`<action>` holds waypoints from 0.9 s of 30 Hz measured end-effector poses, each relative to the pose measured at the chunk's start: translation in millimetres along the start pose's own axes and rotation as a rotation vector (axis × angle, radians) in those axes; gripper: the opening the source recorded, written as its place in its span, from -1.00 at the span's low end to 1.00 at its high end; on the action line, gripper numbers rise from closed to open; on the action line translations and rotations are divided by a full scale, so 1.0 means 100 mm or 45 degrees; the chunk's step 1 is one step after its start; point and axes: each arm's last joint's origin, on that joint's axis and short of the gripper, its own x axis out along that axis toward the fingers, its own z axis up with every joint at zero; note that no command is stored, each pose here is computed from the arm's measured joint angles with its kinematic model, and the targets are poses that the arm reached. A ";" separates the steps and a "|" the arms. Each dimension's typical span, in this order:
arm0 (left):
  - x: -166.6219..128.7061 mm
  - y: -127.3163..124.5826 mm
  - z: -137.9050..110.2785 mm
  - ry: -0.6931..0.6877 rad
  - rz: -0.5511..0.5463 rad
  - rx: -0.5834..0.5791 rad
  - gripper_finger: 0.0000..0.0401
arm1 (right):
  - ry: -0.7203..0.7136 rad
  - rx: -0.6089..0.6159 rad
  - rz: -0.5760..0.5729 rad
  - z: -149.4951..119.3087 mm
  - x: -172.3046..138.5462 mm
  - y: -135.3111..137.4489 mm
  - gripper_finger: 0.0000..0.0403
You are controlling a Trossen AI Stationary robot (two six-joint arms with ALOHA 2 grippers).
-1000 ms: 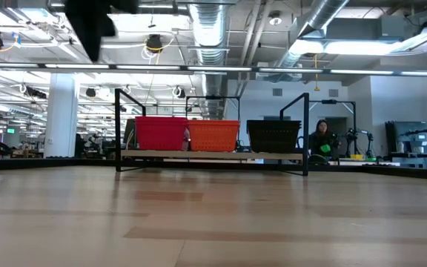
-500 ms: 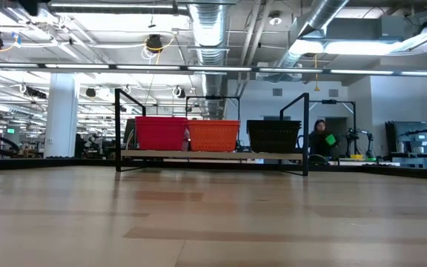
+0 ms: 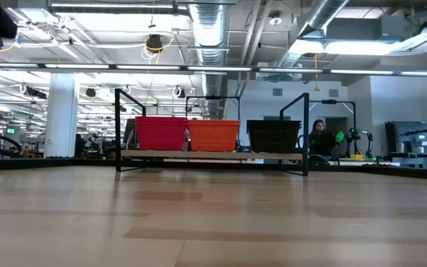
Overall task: Stack baskets on shelf by color
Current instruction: Stack the orange bin on top of the orange bin on the shelf
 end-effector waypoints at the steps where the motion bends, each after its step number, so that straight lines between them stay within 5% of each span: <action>1: 0.06 -0.05 0.01 0.004 -0.016 0.017 -0.58 | 0.000 0.000 -0.001 0.00 0.00 0.00 -0.99; 9: 0.47 -0.41 0.05 0.046 -0.065 0.127 -0.33 | 0.000 -0.022 -0.001 0.00 0.00 0.00 -0.99; 20: 0.83 -0.45 0.13 0.150 0.068 0.173 -0.29 | 0.017 -0.056 0.021 0.00 0.00 0.00 -0.99; 24: 0.88 -0.42 0.20 0.172 0.077 0.173 -0.40 | 0.021 -0.063 0.027 -0.01 0.00 0.01 -0.99; 27: 0.87 -0.34 0.31 0.176 0.065 0.168 -0.67 | 0.027 -0.065 0.034 -0.01 0.00 0.01 -0.99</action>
